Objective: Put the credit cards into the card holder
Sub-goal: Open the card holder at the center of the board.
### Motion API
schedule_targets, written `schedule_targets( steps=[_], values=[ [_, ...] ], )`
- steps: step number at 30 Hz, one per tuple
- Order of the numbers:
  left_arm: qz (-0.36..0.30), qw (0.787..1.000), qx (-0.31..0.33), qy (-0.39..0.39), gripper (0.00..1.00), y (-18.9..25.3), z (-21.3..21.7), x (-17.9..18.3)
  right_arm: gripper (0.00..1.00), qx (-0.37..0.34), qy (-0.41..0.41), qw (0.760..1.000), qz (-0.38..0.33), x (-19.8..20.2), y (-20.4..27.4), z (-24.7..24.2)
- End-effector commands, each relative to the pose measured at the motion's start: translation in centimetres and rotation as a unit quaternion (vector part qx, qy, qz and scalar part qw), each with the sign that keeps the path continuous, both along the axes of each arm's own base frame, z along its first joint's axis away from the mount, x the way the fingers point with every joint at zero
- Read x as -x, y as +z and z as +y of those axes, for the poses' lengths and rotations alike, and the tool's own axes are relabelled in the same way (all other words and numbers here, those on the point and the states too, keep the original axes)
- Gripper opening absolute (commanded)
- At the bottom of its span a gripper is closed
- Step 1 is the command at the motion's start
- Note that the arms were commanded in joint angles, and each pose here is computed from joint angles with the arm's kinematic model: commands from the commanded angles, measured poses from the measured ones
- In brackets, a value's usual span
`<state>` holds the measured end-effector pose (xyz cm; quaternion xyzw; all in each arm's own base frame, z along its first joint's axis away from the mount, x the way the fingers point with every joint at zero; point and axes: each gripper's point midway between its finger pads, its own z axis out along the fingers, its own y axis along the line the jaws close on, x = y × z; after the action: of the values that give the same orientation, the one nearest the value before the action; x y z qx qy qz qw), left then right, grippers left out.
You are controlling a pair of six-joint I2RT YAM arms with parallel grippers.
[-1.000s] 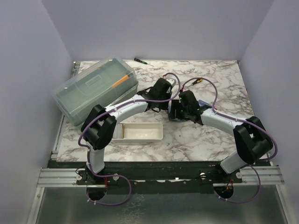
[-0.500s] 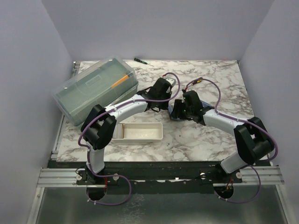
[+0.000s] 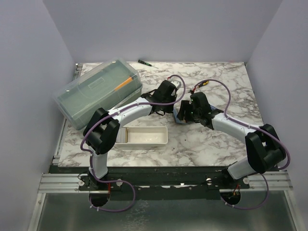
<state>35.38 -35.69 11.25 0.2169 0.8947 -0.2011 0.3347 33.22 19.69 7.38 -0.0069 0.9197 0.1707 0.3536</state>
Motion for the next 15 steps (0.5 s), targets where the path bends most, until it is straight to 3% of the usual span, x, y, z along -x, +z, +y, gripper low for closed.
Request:
schedule_targets(
  steps=[1,15],
  values=[
    [-0.015,1.0,0.017,-0.011,0.0,1.9,-0.3,0.3,0.65,-0.02,0.009,1.0,-0.019,-0.3,1.8,0.7],
    [-0.012,1.0,0.022,-0.013,0.0,2.0,-0.5,0.4,0.62,0.001,0.014,1.0,0.01,-0.8,-1.0,0.9]
  ],
)
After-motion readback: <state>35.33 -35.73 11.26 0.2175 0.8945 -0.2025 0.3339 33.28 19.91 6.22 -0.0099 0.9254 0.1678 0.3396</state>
